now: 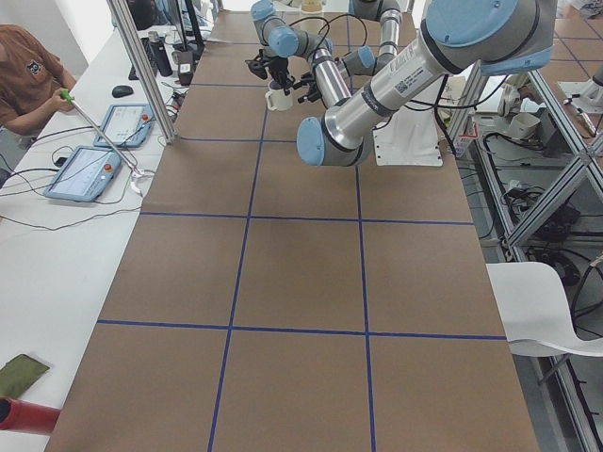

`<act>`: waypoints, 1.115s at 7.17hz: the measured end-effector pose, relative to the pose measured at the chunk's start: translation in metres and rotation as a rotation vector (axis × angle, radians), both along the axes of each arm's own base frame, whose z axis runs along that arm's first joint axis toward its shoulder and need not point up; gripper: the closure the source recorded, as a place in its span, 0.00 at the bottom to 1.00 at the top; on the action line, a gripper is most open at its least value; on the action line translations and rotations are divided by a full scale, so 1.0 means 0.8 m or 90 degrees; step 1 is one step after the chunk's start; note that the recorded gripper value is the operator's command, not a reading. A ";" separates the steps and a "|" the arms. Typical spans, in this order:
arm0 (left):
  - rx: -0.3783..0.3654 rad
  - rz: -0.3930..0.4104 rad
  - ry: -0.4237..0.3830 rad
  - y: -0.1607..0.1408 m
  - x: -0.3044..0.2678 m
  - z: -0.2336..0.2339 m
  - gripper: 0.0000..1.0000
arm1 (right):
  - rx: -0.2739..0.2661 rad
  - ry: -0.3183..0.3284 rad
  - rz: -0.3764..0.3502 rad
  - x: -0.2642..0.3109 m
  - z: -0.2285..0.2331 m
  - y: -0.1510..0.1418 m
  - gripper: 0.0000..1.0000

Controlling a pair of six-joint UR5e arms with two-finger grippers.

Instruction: Left arm hands cup to right arm to dump lemon

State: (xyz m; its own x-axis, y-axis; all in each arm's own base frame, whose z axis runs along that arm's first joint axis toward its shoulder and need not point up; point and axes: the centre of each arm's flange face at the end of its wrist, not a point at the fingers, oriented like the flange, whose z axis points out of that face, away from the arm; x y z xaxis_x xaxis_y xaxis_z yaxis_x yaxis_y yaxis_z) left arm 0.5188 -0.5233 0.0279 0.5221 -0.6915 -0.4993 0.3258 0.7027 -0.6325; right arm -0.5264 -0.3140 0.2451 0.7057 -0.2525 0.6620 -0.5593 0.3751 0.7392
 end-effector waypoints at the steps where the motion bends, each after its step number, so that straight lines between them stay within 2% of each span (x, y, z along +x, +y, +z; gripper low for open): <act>1: -0.001 0.004 0.004 0.010 0.003 -0.003 1.00 | -0.001 0.001 0.004 -0.002 0.003 -0.001 0.00; 8: -0.010 0.024 0.009 0.047 0.027 -0.008 1.00 | 0.003 -0.023 0.014 -0.016 0.027 0.001 0.00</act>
